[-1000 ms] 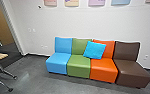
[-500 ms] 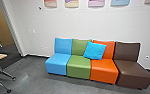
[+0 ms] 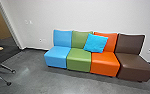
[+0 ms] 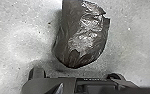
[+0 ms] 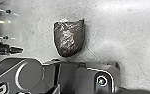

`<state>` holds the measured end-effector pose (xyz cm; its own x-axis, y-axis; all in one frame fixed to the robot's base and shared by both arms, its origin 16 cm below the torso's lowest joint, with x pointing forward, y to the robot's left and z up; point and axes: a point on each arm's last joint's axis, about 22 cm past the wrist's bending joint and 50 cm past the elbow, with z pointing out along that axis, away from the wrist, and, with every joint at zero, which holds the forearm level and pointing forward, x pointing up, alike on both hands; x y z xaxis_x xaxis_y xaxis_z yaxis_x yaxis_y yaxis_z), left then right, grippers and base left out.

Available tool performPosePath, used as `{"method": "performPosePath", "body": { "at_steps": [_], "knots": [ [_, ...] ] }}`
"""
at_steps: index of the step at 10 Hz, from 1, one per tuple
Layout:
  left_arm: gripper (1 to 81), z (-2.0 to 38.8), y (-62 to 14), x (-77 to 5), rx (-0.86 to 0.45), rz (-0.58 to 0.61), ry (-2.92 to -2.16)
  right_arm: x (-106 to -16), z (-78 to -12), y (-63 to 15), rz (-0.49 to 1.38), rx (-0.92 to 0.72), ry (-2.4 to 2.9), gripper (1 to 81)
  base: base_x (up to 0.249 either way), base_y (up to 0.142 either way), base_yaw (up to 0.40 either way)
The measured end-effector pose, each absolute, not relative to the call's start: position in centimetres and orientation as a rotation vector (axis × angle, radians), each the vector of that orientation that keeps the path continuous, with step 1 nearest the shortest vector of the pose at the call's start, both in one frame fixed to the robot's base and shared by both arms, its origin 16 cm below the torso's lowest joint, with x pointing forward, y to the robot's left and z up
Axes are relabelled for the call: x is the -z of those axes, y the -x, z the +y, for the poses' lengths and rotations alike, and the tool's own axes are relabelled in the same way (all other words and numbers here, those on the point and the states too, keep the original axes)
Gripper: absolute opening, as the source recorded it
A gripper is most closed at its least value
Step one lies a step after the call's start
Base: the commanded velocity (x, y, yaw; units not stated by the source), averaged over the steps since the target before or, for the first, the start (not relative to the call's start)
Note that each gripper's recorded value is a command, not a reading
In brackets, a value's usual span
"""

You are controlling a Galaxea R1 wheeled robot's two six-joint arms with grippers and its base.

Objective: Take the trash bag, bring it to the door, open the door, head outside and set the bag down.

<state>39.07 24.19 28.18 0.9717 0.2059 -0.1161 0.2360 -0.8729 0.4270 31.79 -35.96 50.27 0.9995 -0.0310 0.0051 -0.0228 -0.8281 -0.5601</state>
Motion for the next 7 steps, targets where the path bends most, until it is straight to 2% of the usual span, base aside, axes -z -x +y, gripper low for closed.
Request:
{"method": "performPosePath", "body": {
  "at_steps": [3, 7],
  "knots": [
    [81.1, 23.5, -40.6, -24.6, 0.116, 0.319, -2.661, -47.5, -36.5, -31.6, 0.064, -0.044, 2.549, 81.1, 0.000, 0.000, 0.000],
    [81.1, 23.4, -43.9, -22.3, 0.061, 0.321, -2.656, -47.2, -37.5, -33.9, 0.054, 0.017, 2.554, 81.1, 0.000, 0.000, 0.000]
  ]
}}
